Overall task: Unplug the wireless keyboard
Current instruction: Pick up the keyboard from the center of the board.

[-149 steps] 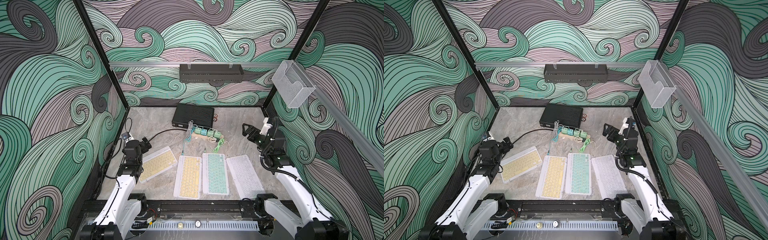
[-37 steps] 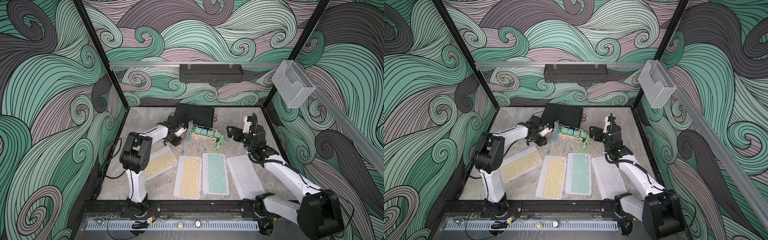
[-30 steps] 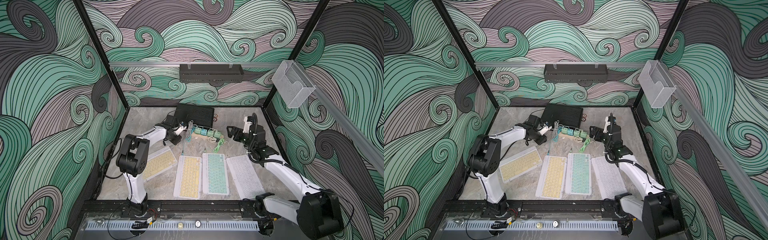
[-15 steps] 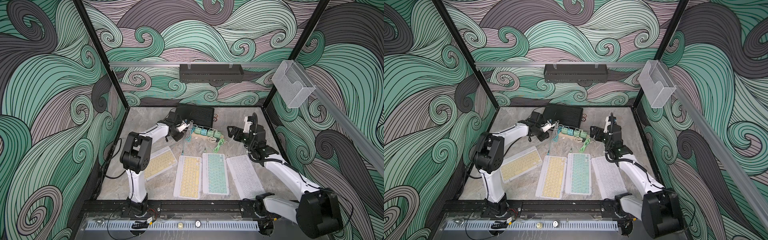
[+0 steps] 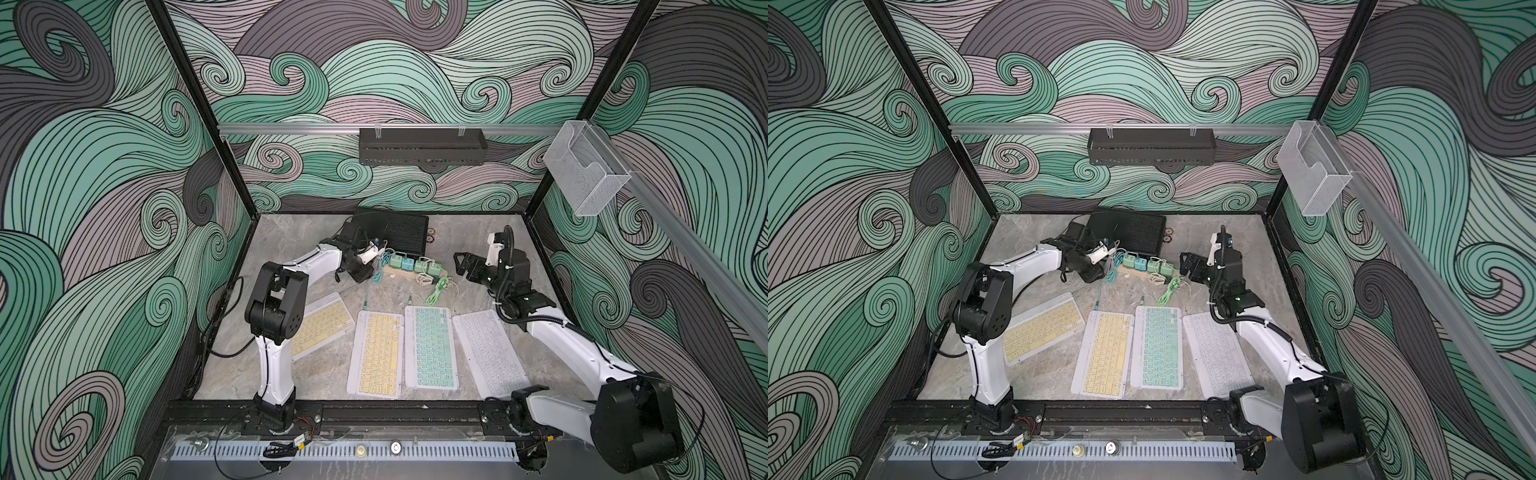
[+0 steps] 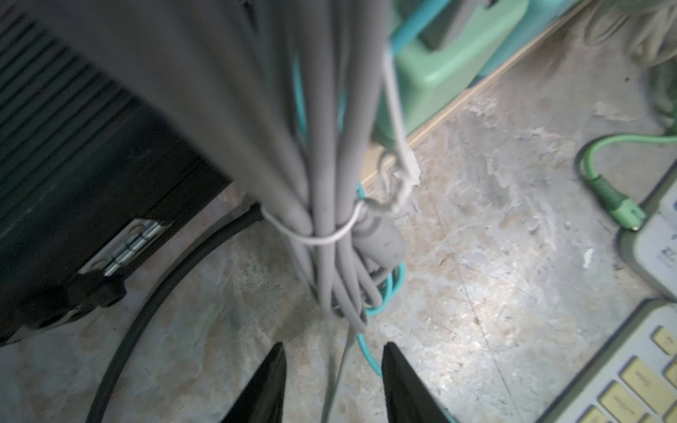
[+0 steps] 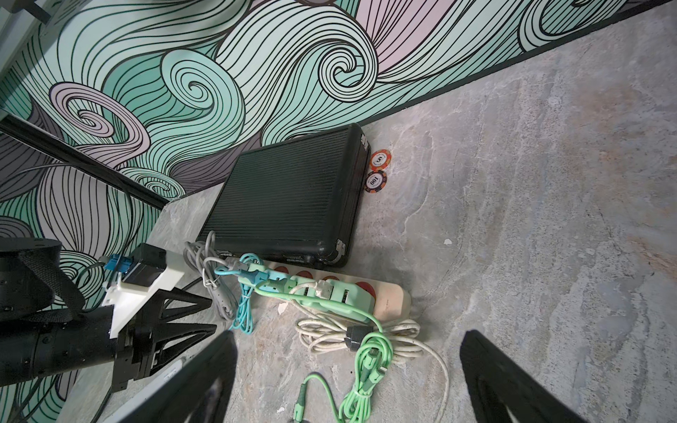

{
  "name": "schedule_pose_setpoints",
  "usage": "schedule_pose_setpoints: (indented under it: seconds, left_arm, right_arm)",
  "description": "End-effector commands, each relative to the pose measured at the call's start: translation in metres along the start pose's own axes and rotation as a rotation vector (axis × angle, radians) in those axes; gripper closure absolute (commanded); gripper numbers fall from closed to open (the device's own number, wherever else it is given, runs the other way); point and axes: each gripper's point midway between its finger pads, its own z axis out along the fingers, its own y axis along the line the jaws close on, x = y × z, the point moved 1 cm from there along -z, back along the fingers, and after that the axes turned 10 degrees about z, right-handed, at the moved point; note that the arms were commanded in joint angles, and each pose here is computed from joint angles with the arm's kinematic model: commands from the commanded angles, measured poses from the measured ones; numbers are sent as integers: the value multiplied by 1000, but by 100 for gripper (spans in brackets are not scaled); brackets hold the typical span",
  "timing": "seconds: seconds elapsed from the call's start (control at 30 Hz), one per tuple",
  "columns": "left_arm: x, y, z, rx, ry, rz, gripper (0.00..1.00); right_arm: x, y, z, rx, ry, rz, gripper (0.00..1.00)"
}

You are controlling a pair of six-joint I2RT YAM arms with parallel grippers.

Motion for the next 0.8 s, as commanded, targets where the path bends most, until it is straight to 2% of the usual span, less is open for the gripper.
schedule_pose_setpoints:
  seconds: [0.0,0.3,0.63,0.77]
  left_arm:
    - [-22,-4,0,69,-64,-82,54]
    - [-21,11,18,118,-57,-290,54]
    - [-4,11,26,80,32,-326,52]
    - [-4,7,25,65,48,-303,54]
  right_arm:
    - [-4,3,1,-15,-5,16,6]
    - [3,24,-1,-128,44,103,11]
    - [26,57,-19,-182,98,75,12]
    - [31,63,-32,-179,88,57,12]
